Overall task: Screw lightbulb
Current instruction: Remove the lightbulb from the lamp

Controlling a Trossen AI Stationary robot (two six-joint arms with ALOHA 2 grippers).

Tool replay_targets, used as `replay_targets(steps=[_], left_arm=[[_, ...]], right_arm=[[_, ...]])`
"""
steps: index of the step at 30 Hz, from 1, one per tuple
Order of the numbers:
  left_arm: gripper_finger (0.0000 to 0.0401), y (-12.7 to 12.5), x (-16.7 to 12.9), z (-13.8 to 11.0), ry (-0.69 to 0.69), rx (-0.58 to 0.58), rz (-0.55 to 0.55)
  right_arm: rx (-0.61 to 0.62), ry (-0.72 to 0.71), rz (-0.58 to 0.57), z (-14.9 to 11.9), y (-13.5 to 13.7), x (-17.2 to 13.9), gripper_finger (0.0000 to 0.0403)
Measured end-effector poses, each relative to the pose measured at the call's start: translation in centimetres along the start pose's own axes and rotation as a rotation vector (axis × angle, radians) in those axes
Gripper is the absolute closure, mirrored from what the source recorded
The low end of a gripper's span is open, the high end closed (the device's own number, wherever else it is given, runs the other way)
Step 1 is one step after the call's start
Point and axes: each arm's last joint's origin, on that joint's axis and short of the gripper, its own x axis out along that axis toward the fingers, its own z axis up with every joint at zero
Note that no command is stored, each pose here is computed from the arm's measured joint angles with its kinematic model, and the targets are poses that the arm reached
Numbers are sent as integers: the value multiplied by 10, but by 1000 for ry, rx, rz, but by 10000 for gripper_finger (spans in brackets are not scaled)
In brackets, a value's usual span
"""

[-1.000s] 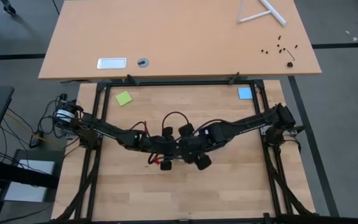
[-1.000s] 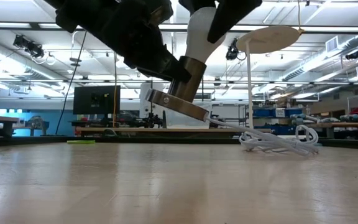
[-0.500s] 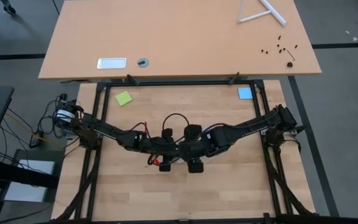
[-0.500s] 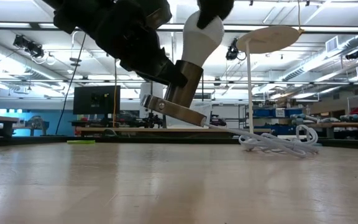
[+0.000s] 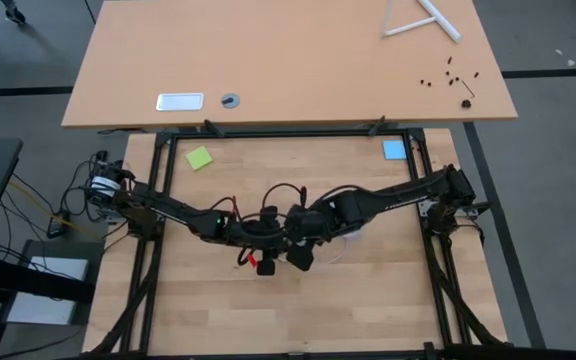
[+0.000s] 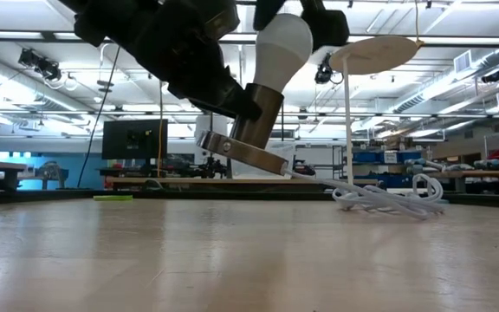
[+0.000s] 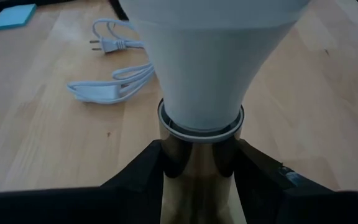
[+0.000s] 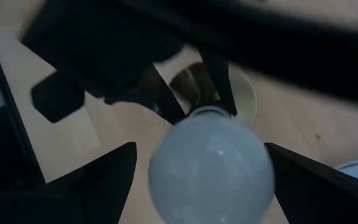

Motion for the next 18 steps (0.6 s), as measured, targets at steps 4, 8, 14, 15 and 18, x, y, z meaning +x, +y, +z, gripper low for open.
replay_targets(steps=[4,8,14,15,18], left_arm=[[251,0,0,0,-2,-4,1],[251,0,0,0,-3,-4,1],[251,0,0,0,-3,-5,0],[251,0,0,0,-2,-5,-1],[251,0,0,0,-2,-6,-1]], right_arm=[[-1,17,-13,-4,-3,9,50],[-8,-28,-38,-3,-3,10,52],[-15,-28,-41,-3,-3,10,75],[-16,-30,-43,-3,-3,10,82],[-24,-32,-46,-3,-3,10,109]])
